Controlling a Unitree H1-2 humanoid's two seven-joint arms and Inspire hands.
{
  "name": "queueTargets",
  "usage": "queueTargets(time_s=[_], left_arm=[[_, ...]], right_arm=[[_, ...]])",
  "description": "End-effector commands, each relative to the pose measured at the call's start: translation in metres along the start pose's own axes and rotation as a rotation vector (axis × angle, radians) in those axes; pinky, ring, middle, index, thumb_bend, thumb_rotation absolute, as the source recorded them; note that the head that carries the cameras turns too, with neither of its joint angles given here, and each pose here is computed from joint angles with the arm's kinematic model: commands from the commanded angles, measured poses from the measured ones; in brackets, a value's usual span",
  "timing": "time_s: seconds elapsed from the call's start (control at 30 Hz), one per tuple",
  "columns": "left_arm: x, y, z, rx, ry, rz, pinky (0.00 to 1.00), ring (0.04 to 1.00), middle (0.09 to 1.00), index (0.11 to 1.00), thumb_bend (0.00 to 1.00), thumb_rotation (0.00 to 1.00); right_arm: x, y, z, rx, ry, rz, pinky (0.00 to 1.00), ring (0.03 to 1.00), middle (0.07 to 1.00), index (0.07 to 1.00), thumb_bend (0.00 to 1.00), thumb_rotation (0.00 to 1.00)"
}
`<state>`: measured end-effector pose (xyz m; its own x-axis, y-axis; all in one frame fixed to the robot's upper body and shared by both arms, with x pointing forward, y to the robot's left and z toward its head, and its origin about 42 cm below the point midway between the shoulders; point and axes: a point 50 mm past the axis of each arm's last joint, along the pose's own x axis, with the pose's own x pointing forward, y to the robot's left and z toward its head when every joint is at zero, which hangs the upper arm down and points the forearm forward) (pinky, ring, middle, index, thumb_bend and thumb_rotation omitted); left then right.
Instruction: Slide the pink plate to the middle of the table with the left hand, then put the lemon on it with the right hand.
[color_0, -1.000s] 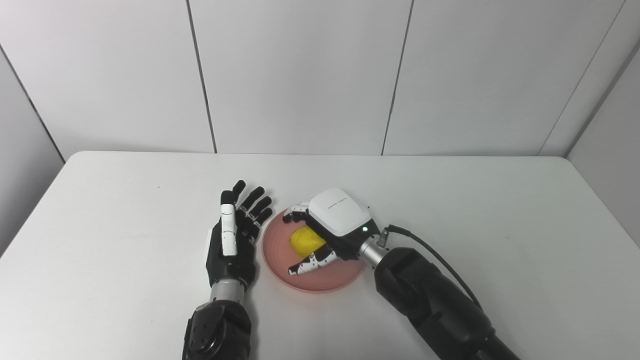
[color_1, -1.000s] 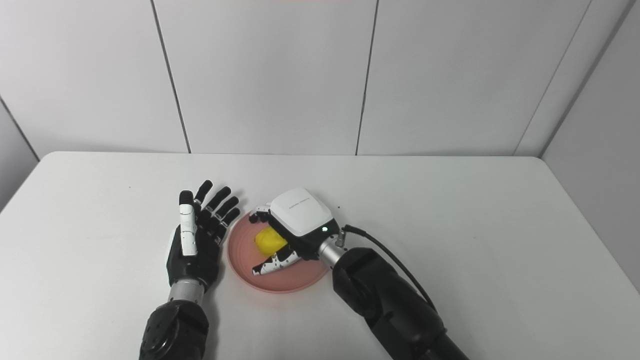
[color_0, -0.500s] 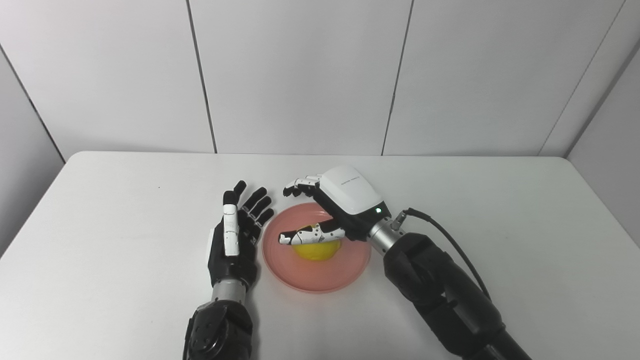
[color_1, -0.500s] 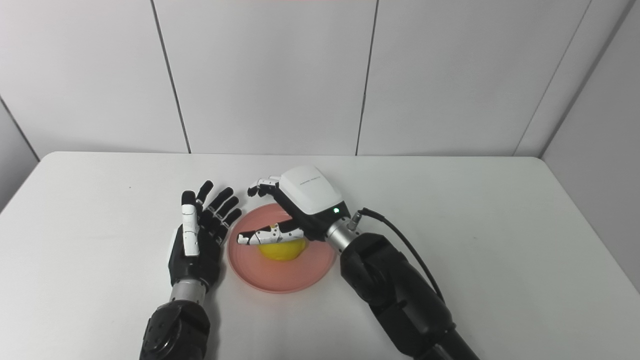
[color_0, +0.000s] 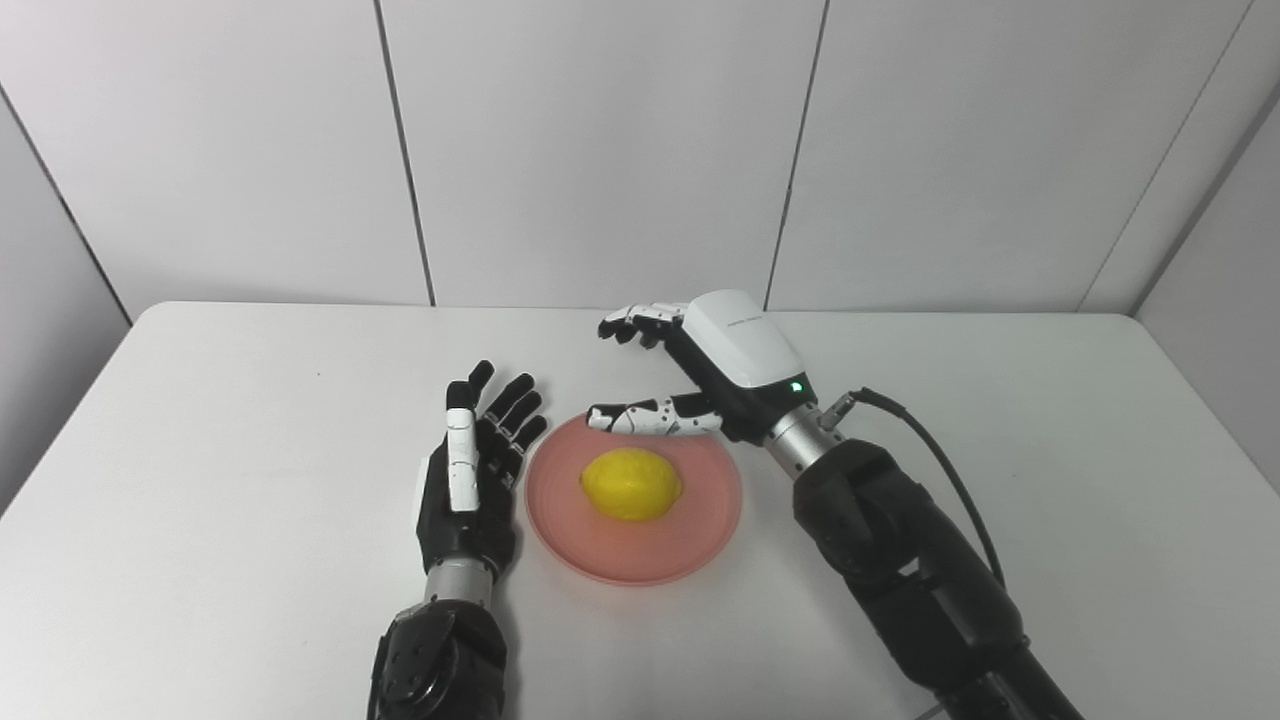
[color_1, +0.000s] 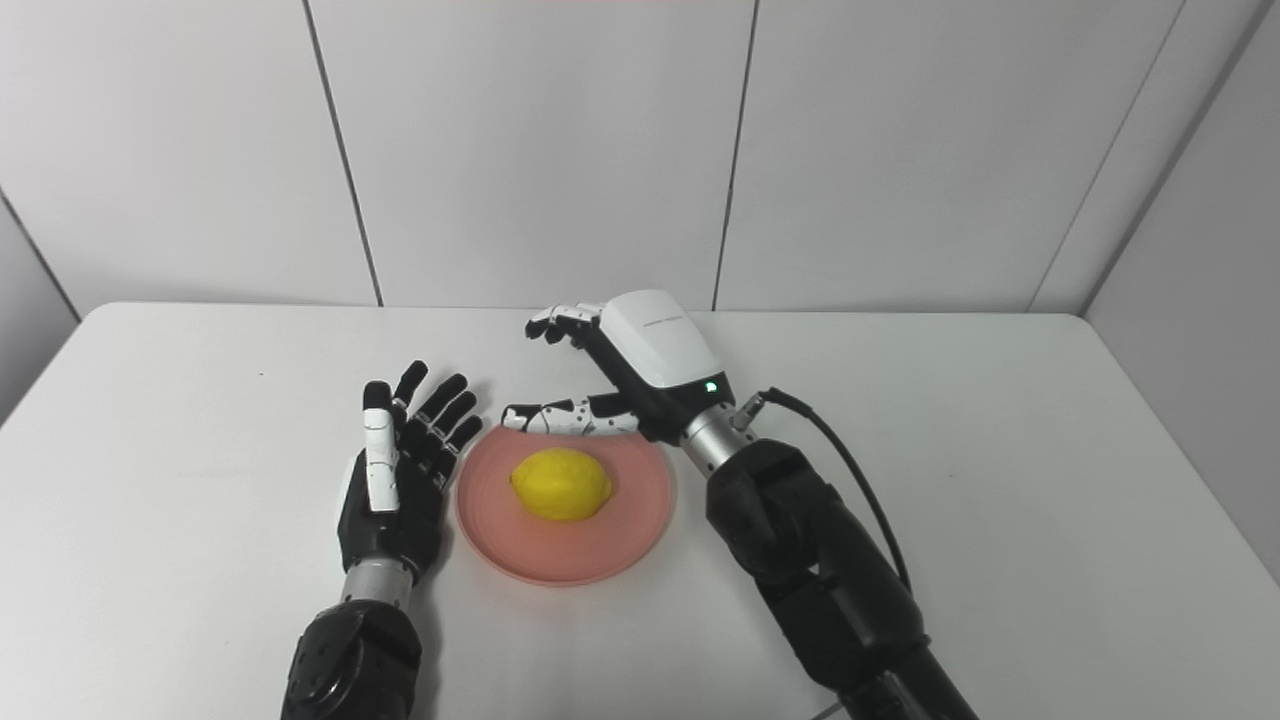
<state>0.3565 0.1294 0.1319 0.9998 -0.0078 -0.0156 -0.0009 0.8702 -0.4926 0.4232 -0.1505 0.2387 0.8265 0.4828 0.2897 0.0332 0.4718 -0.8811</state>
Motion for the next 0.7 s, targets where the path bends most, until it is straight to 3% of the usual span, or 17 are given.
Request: queueTargets(time_s=[0.0,0.13,0.23,0.4,0.5,0.53,0.67], left_arm=[[-0.008,-0.01,-0.028,-0.043,0.09,0.048,0.84,0.827,0.803,0.863,0.94,0.79],[-0.004,-0.009,-0.025,-0.032,0.055,0.035,0.82,0.851,0.846,0.854,0.97,0.77],[0.0,-0.007,-0.022,-0.004,0.031,0.024,0.84,0.87,0.877,0.859,0.94,0.79],[0.008,-0.007,-0.017,0.003,0.024,0.024,0.85,0.9,0.906,0.866,0.96,0.81],[0.014,-0.007,-0.013,0.018,0.012,0.013,0.9,0.923,0.926,0.907,0.97,0.81],[0.017,-0.007,-0.013,0.033,0.006,0.006,0.98,0.962,0.952,0.939,0.96,0.83],[0.036,-0.005,-0.001,0.15,-0.013,0.016,1.0,0.965,0.947,0.951,0.98,0.86]], right_arm=[[0.004,-0.009,-0.001,0.087,0.01,-0.097,0.5,0.619,0.693,0.7,0.81,1.0],[-0.007,0.0,-0.019,0.314,0.143,-0.187,0.6,0.694,0.734,0.719,0.76,1.0],[-0.016,0.008,-0.029,0.442,0.233,-0.247,0.66,0.72,0.736,0.729,0.79,1.0],[-0.026,0.021,-0.04,0.651,0.313,-0.314,0.65,0.707,0.754,0.748,0.8,1.0],[-0.031,0.026,-0.044,0.78,0.364,-0.342,0.7,0.729,0.78,0.77,0.8,1.0],[-0.033,0.028,-0.045,0.816,0.379,-0.353,0.76,0.761,0.799,0.784,0.82,1.0],[-0.04,0.037,-0.048,0.971,0.42,-0.402,0.84,0.814,0.831,0.804,0.81,1.0]])
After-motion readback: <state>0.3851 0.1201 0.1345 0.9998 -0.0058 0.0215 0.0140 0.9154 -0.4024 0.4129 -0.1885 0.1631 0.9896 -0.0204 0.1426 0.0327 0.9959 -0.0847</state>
